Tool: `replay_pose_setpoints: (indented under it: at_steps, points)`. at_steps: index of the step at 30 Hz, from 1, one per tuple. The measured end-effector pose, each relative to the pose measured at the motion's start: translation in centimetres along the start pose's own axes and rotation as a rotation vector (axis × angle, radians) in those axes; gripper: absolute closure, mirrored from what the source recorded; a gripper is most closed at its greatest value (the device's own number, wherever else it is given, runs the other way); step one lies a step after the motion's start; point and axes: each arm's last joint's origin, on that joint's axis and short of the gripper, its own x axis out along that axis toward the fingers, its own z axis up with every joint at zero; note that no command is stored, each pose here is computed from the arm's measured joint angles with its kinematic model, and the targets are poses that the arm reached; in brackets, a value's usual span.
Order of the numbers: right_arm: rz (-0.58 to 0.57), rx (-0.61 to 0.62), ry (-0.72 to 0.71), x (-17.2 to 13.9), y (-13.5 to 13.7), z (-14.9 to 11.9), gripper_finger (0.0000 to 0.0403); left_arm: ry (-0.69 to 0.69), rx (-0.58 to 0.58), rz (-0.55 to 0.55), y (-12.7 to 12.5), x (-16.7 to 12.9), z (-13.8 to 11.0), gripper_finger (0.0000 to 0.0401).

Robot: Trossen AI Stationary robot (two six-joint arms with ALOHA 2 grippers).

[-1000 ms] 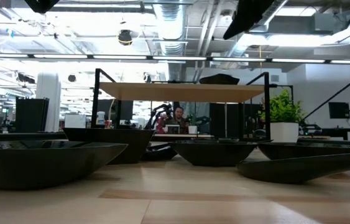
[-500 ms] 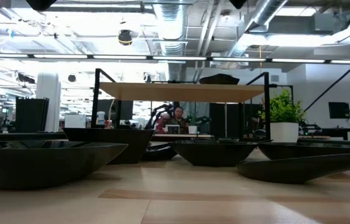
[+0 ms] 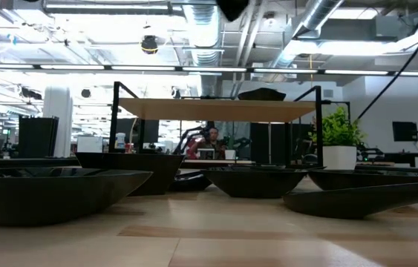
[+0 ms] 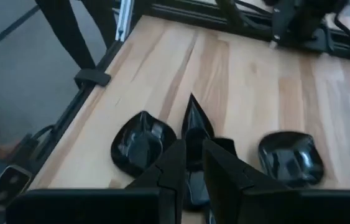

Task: Pick & Place Mini shaped plates
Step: Stack the black distorted square plate on the black distorted square plate on the shelf

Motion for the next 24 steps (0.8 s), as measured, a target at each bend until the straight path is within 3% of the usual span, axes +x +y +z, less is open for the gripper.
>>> replay_pose_setpoints:
  at_steps: [6, 15, 24]
  points:
    - [0.01, -0.05, 0.021, 3.1, 0.4, -1.6, 0.0353, 0.001, 0.034, -0.003, -0.1, 0.0, 0.0, 0.0288]
    - [0.015, -0.047, 0.042, 4.1, 0.7, -2.3, 0.0353, 0.042, 0.282, 0.017, 0.2, -0.1, -0.4, 0.0288]
    - [0.013, 0.031, 0.05, 4.1, 0.7, -2.4, 0.0353, 0.214, 0.181, 0.202, 2.7, -0.7, -1.1, 0.0288]
